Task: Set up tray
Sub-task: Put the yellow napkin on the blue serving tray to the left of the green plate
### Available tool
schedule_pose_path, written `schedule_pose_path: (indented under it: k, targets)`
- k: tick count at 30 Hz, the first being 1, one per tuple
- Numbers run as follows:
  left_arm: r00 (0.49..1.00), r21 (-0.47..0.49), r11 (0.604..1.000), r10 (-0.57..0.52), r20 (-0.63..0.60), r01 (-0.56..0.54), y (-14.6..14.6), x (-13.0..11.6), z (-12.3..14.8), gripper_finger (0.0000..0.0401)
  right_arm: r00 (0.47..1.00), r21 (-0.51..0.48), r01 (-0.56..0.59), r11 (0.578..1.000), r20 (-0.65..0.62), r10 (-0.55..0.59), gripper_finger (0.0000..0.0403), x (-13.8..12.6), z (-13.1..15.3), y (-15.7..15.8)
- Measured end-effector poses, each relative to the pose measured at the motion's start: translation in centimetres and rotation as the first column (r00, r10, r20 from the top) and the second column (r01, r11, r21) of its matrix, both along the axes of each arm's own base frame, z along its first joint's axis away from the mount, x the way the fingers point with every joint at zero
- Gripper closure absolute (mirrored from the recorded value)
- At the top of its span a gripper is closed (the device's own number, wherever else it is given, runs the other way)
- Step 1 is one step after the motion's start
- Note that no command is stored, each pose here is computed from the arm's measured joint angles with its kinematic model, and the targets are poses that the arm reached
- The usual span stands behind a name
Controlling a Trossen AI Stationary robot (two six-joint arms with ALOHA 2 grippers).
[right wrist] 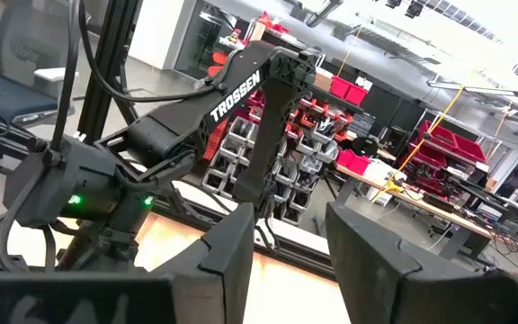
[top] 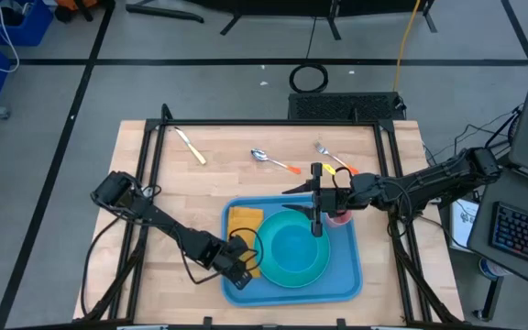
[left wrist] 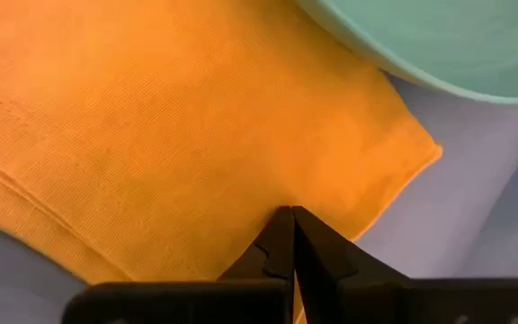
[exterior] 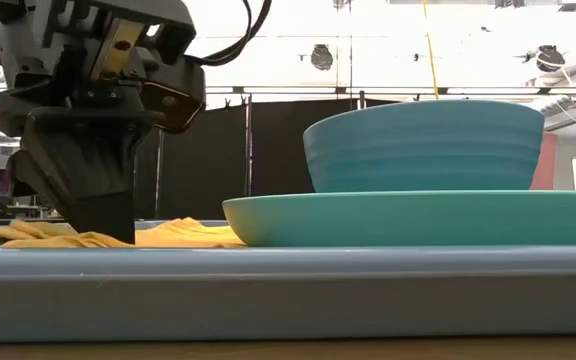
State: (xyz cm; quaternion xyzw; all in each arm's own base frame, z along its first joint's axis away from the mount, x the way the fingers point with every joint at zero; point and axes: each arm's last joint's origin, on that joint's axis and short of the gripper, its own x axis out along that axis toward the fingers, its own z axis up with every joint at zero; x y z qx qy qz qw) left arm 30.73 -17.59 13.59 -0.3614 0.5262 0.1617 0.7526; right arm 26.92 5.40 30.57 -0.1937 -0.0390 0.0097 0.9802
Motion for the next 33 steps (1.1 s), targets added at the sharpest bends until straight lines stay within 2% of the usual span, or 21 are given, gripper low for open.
schedule_pose_path:
  k: [9, 15, 33]
  targets:
    - [0.993, -0.065, 0.997, -0.022, 0.116, 0.03, -0.7, 1.0, 0.4, 0.0399, 1.0, 0.0, 0.0, 1.0, 0.0, 0.0, 0.0273, 0.0, 0.0, 0.0]
    - [0.998, -0.072, 0.997, -0.024, 0.057, 0.028, -1.0, 0.4, 0.2, 0.0399, 1.0, 0.0, 0.0, 1.0, 0.0, 0.0, 0.0273, 0.0, 0.0, 0.0]
    - [0.996, -0.099, 0.993, -0.055, 0.07, 0.061, -2.0, 0.4, -0.6, 0.0396, 1.0, 0.0, 0.0, 1.0, 0.0, 0.0, 0.0273, 0.0, 0.0, 0.0]
